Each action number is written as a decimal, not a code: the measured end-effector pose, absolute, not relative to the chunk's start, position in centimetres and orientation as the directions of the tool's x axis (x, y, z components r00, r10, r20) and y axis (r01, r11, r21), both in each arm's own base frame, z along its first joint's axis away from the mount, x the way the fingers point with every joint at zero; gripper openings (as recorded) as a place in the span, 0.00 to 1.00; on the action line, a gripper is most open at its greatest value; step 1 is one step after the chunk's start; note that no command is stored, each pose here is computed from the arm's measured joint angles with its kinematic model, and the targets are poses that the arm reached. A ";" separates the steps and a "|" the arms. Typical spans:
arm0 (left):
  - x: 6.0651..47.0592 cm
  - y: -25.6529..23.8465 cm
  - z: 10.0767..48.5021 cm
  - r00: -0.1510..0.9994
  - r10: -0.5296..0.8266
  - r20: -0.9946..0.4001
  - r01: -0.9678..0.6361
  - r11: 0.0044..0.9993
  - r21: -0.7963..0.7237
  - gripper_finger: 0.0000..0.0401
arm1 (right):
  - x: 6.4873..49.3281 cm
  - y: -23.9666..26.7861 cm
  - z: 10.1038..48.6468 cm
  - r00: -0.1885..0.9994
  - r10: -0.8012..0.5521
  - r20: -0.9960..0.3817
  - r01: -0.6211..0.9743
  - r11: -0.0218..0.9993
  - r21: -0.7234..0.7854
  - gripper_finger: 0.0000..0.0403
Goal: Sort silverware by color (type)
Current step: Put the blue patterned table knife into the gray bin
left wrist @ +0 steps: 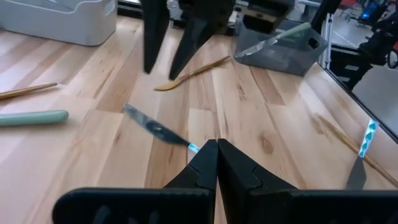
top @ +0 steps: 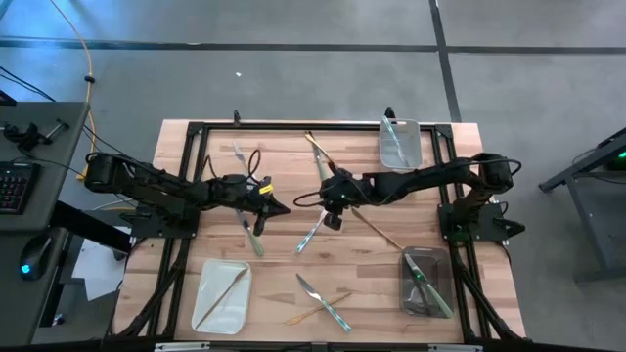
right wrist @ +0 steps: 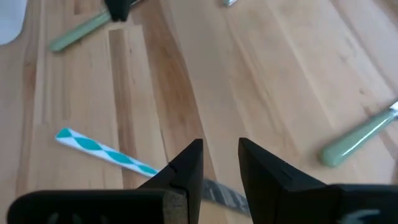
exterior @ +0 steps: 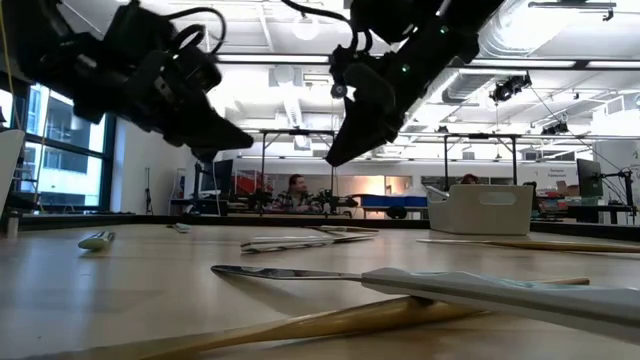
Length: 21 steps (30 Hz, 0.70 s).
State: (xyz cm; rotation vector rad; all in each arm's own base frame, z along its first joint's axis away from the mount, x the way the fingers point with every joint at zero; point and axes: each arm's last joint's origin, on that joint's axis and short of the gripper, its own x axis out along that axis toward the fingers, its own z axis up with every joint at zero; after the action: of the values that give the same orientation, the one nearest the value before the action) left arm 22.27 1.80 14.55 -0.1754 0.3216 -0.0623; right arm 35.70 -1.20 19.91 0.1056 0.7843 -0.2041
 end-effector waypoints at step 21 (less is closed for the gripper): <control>20.8 1.8 13.1 0.940 -0.040 -0.340 -0.012 0.989 -0.150 0.00 | 35.1 5.9 19.8 0.688 0.005 -0.726 0.073 0.994 0.076 0.43</control>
State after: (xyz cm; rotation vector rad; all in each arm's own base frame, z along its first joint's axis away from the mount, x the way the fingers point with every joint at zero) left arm 20.82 1.75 13.09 -0.1507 0.3491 -0.0141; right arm 35.09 5.93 19.77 0.1019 0.8122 -0.0384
